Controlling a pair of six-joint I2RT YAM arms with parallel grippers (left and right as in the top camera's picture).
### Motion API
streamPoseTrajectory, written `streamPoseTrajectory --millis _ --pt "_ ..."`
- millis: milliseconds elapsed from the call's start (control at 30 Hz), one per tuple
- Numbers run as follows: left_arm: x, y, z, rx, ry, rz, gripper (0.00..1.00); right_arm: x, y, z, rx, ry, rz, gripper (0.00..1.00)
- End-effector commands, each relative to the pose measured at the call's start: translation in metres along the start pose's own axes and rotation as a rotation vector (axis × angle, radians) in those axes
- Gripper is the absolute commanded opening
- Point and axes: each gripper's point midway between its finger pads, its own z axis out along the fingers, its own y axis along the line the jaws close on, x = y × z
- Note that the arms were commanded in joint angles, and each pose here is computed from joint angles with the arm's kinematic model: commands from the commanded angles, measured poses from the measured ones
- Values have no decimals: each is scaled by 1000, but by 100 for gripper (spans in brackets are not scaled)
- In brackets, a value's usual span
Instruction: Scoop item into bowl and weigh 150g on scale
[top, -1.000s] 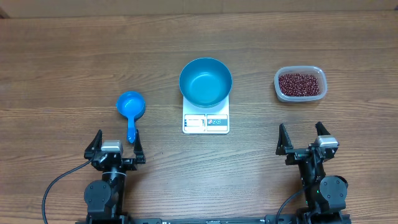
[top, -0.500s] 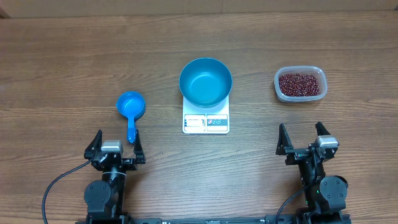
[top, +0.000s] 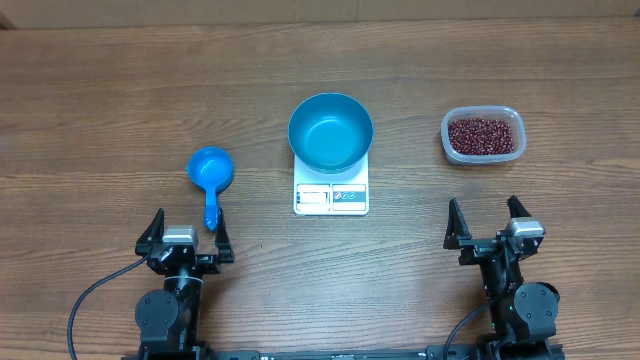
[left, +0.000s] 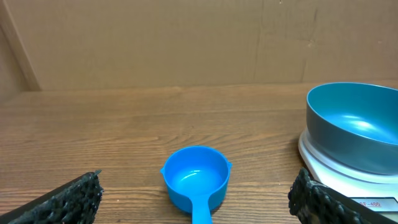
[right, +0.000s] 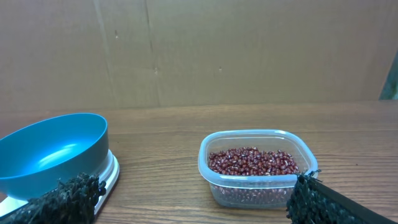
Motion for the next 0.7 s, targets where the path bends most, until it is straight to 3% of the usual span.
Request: streamPoseTrajectory --millis 0,667 --pt "0 3 0 -16 -4 -17 100 2 -2 0 6 -2 -4 100" --pt "-5 3 -3 -17 10 -59 99 2 -2 0 6 -2 -4 100"
